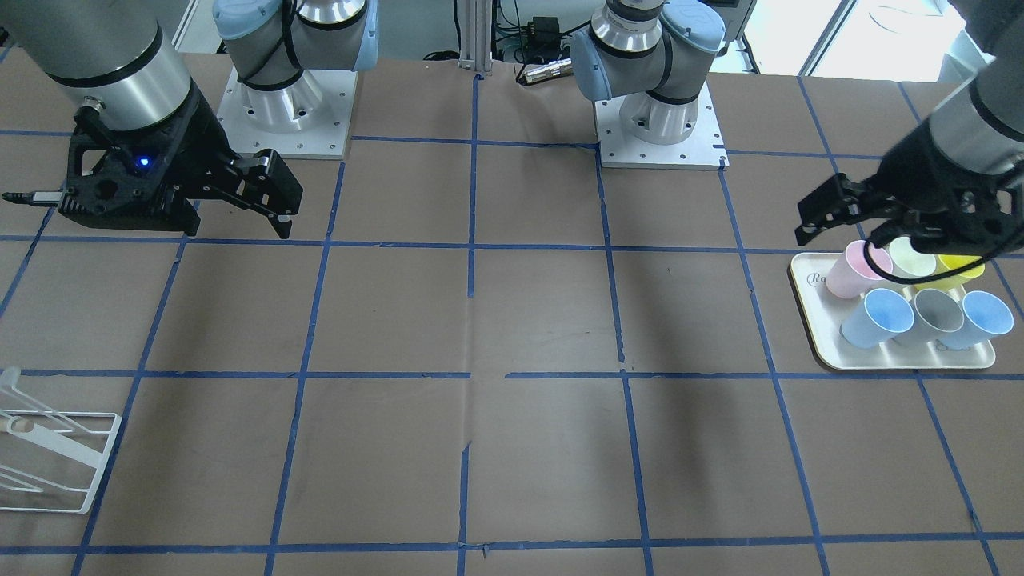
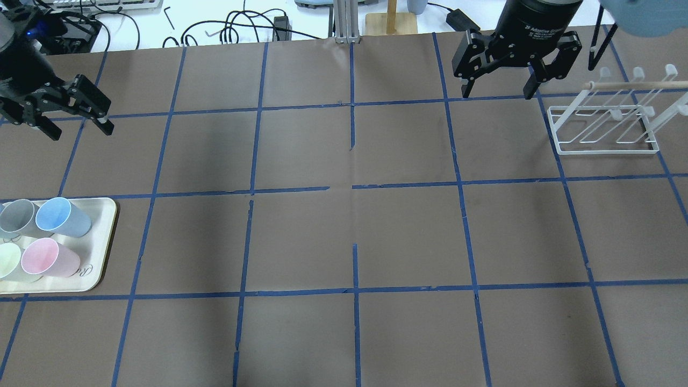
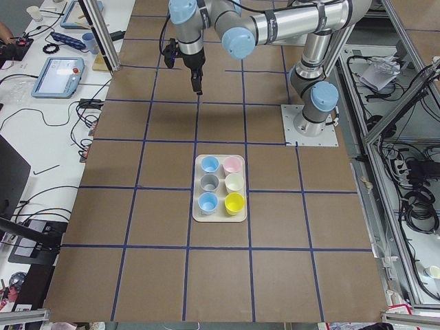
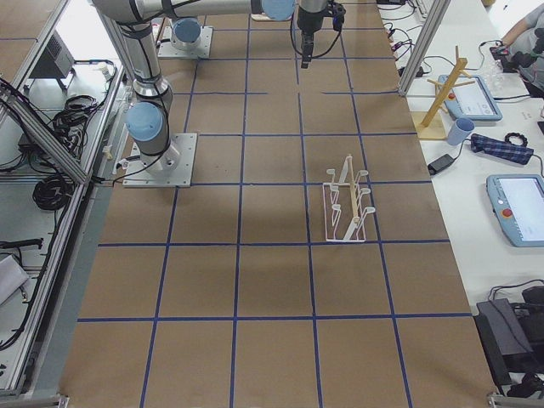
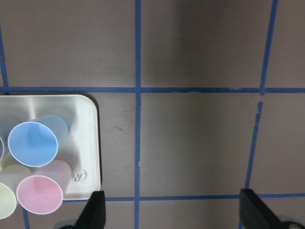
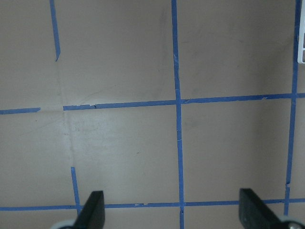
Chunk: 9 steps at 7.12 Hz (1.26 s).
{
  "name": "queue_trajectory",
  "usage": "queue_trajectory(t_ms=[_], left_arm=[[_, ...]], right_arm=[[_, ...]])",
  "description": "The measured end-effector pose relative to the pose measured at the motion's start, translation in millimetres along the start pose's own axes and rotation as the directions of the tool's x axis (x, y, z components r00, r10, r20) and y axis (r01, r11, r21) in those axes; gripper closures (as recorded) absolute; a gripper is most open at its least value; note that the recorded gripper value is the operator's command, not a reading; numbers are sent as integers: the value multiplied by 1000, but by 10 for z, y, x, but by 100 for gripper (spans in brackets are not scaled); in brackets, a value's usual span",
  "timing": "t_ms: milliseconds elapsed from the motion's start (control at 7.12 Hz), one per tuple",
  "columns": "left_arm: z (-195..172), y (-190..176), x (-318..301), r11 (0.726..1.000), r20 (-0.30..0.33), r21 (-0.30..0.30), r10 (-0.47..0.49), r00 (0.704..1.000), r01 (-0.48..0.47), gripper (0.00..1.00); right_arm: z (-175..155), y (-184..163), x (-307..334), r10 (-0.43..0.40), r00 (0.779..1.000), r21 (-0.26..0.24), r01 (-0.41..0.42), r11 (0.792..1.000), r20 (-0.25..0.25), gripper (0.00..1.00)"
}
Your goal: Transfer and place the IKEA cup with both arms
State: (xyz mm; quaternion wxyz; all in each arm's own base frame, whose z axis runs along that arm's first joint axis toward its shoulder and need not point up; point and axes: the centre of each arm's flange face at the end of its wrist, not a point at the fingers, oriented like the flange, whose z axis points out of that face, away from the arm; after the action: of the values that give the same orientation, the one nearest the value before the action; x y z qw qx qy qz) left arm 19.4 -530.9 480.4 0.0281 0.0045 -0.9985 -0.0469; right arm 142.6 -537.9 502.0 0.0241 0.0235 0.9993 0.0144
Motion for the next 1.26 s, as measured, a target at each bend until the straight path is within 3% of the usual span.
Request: queue_trajectory(t_ms=[561, 1263], left_arm=[[20, 310, 1021, 999, -40, 3, 43, 998, -43, 0], [71, 473, 1279, 996, -3, -5, 87, 996, -87, 0]], right_arm=[[11, -5, 9, 2, 1000, -3, -2, 1000, -1, 0], [14, -7, 11, 2, 1000, -3, -2, 1000, -1, 0]])
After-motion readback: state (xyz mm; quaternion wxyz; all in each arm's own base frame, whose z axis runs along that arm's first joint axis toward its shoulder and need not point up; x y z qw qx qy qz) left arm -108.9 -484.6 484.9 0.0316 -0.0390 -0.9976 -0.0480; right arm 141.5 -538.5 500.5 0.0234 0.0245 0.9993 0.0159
